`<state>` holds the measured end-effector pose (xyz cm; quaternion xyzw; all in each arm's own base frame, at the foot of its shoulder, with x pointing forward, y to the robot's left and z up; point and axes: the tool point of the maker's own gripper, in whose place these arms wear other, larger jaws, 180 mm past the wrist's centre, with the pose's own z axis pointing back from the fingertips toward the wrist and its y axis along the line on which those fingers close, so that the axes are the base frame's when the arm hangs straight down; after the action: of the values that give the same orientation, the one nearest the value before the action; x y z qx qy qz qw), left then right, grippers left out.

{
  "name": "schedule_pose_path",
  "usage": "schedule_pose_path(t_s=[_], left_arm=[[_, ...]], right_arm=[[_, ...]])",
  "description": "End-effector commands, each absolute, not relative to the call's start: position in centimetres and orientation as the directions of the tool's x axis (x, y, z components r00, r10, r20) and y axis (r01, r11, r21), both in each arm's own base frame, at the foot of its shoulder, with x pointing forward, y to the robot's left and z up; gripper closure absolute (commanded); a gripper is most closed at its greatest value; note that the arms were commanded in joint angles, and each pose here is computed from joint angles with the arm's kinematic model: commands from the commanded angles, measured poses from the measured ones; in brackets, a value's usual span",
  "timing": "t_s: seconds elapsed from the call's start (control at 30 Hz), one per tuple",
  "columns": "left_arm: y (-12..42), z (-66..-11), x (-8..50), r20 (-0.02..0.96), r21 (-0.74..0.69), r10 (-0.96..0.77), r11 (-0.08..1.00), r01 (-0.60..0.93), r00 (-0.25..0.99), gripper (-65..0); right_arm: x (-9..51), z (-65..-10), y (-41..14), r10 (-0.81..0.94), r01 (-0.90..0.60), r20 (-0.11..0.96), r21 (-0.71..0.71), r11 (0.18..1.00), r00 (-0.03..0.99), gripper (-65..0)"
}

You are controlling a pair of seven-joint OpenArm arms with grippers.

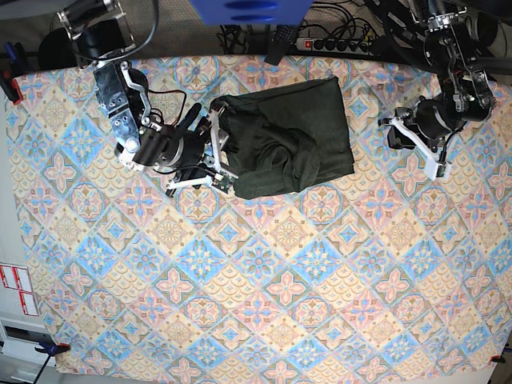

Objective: Fold the T-shirt properly
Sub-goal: 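Release the right gripper and regrasp the folded bundle's edge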

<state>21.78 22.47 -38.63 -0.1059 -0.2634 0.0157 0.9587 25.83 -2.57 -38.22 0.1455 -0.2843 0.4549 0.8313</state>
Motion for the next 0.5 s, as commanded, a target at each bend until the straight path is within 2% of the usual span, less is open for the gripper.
schedule_pose_path(t_s=[0.0,0.2,0.47], left_arm=[[22.7,-37.7,22.5,0.534,-0.201,0.074,0.979,0.041,0.842,-14.6],[22.6,-37.7,22.5,0.535,-0.201,0.073,0.979,0.043,0.841,-14.6],[22.6,-37.8,22.4,0.531,-0.201,0.073,0.979,0.042,0.844,-14.6]], right_arm=[[26.9,-37.1,-2.9,0.667,-0.835,0.627,-0.048,0.548,0.402,-23.1],[26.9,-37.1,-2.7,0.663,-0.834,0.629,-0.042,0.551,0.406,-29.0],[26.5,-40.0,-2.8,0.647,-0.814,0.587,0.037,0.579,0.487,-28.9]])
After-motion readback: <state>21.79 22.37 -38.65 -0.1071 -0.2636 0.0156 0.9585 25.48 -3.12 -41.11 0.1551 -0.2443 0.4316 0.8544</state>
